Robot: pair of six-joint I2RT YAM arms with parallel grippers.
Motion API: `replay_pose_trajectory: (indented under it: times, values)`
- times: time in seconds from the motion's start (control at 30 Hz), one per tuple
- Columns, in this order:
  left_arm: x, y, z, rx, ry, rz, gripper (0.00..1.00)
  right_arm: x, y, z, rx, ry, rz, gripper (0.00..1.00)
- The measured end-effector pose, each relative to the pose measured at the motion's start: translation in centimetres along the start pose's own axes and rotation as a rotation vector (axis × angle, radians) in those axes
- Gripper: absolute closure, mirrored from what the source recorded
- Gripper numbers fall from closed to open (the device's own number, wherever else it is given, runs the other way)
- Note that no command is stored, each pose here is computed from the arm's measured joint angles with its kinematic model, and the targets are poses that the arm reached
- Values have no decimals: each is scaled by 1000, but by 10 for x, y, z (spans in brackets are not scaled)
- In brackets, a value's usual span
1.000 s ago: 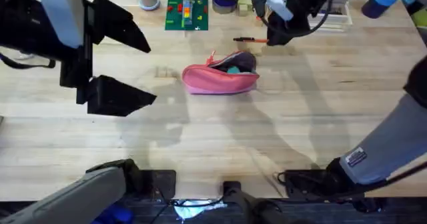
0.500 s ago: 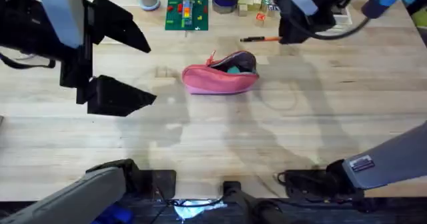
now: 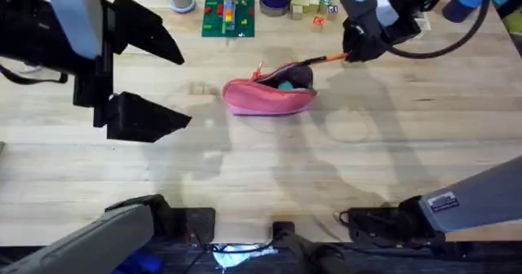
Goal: Unzip the bag, pick up the pens from the table one at a time and place them inside, then zip the bag closed.
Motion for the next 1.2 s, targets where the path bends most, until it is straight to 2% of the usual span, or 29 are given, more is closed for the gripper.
replay_pose_trajectory:
  times: [0.17,0.5,0.87,1.2]
  values:
    - [0,0,0,0,0,0,6,-13,-2,3,-15,-10,-28,968]
    - [0,0,0,0,0,0,6,-37,-6,12,-49,-28,11,968]
    - [0,0,0,0,0,0,6,-46,-10,48,-169,-50,90,968]
    - [0,0,0,0,0,0,6,-59,-30,76,-145,-49,66,968]
Point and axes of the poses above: each hand's point on the last joint's axis, 136 mm out from that joint toward the fingers, its own z axis out along the fingers, its own y axis along the line the jaws close on, x = y × z, the point moved 6 cm from there along -z, back along the fingers, and after that the axes turned 9 degrees about -z, right-handed, at the moved point
